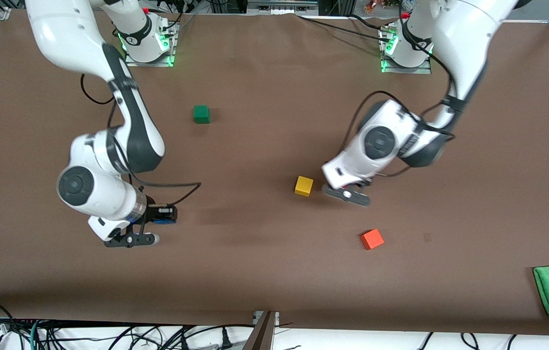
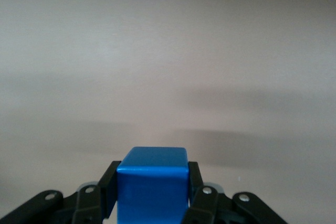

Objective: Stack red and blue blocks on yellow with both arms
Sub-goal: 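Carry the red cube onto the yellow cube with the left gripper, then release the red cube with the left gripper while the right carries blue, then lower the blue cube onto the red cube while the left gripper withdraws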

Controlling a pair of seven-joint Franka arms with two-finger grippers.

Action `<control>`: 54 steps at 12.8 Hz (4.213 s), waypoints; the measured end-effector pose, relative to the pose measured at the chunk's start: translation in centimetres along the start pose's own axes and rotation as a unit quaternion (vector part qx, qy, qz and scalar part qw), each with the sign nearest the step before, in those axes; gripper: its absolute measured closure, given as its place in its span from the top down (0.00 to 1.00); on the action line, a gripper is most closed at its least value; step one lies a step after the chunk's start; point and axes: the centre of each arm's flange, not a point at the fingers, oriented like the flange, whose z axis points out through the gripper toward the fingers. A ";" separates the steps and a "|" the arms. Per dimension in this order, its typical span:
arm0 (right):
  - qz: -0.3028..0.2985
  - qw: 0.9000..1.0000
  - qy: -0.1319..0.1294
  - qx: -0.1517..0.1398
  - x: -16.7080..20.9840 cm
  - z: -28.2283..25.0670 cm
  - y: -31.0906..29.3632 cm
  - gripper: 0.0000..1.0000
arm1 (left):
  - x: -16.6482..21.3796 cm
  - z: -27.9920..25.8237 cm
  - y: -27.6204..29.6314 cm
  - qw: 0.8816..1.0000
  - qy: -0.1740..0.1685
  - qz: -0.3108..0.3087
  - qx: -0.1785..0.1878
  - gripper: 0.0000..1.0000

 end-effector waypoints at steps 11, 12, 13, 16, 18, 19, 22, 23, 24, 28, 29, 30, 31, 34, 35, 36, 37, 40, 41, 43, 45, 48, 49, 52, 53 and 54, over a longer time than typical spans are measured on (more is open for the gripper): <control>0.036 0.999 0.028 0.016 -0.4 -5.7 -7.4 0.55 | 0.8 4.2 8.3 0.999 0.029 0.004 0.028 0.56; 0.040 0.999 0.028 0.017 -0.4 -5.7 -7.5 0.55 | 0.8 4.2 8.3 0.999 0.031 0.004 0.027 0.56; 0.042 0.999 0.029 0.018 -0.5 -5.7 -7.7 0.55 | 0.8 4.2 8.4 0.999 0.033 0.005 0.026 0.56; 0.051 0.998 0.030 0.021 -0.6 -5.8 -8.4 0.55 | 0.8 4.2 8.8 0.999 0.035 0.007 0.024 0.56; 0.062 0.997 0.031 0.023 -1.1 -5.6 -9.8 0.55 | 1.0 4.0 8.7 0.999 0.038 0.006 0.022 0.56; 0.070 0.997 0.031 0.024 -1.3 -5.4 -10.6 0.55 | 1.2 4.0 8.6 0.999 0.040 0.004 0.022 0.56; 0.081 0.996 0.034 0.027 -1.7 -5.1 -12.3 0.55 | 1.4 4.1 8.4 0.999 0.040 0.003 0.022 0.56; 0.085 0.995 0.035 0.028 -1.8 -5.1 -12.6 0.55 | 1.5 4.1 8.4 0.999 0.040 0.002 0.021 0.56; 0.086 0.995 0.036 0.028 -1.9 -5.0 -12.8 0.55 | 1.5 4.1 8.4 0.999 0.040 0.002 0.021 0.56; 0.089 0.995 0.037 0.029 -1.9 -4.6 -13.1 0.55 | 1.9 4.1 7.5 0.999 0.043 -0.003 0.027 0.56; 0.088 0.995 0.036 0.029 -1.9 -4.5 -13.3 0.55 | 1.9 4.1 7.5 0.999 0.043 -0.003 0.027 0.56; 0.087 0.995 0.036 0.029 -2.1 -4.5 -13.7 0.55 | 1.9 4.1 7.5 0.999 0.043 -0.003 0.027 0.56; 0.085 0.995 0.035 0.029 -2.3 -4.4 -14.1 0.55 | 1.9 4.1 7.6 0.999 0.043 -0.003 0.026 0.56; 0.091 0.995 0.034 0.029 -2.8 -3.9 -15.6 0.55 | 1.9 4.1 7.7 0.999 0.043 -0.002 0.026 0.56; 0.091 0.995 0.035 0.029 -2.9 -3.9 -15.8 0.55 | 1.9 4.0 7.7 0.999 0.043 -0.002 0.026 0.56; 0.091 0.995 0.035 0.029 -3.0 -3.9 -15.9 0.55 | 1.9 4.0 7.7 0.999 0.044 -0.002 0.026 0.56; 0.091 0.995 0.036 0.029 -2.9 -3.9 -15.9 0.55 | 1.9 4.0 7.8 0.999 0.044 -0.002 0.026 0.56; 0.091 0.995 0.036 0.027 -2.9 -3.8 -15.9 0.55 | 1.9 4.0 7.8 0.999 0.044 -0.002 0.026 0.56; 0.091 0.995 0.035 0.027 -2.9 -3.7 -15.9 0.55 | 1.9 4.0 7.7 0.999 0.044 -0.002 0.026 0.56; 0.089 0.995 0.034 0.026 -3.0 -3.5 -16.0 0.55 | 2.1 3.8 7.6 0.999 0.045 -0.006 0.026 0.70; 0.088 0.995 0.034 0.026 -3.1 -3.4 -16.2 0.55 | 2.4 2.9 7.2 0.999 0.037 -0.013 0.033 0.91; 0.094 0.995 0.032 0.026 -3.6 -3.3 -17.3 0.55 | 3.5 -2.2 6.0 0.998 0.001 -0.050 0.039 1.00; 0.103 0.994 0.030 0.025 -4.1 -3.0 -18.4 0.55 | 4.1 -4.6 5.0 0.997 0.000 -0.063 0.041 1.00; 0.133 0.991 0.027 0.013 -6.5 -1.0 -23.0 0.55 | 5.4 -12.5 -2.3 0.991 0.029 -0.120 0.043 1.00; 0.146 0.989 0.029 0.015 -7.2 -0.3 -24.5 0.55 | 5.5 -15.4 -5.4 0.988 0.044 -0.144 0.043 1.00; 0.160 0.986 0.031 0.018 -7.9 0.2 -25.9 0.55 | 5.1 -18.2 -8.3 0.984 0.054 -0.163 0.046 1.00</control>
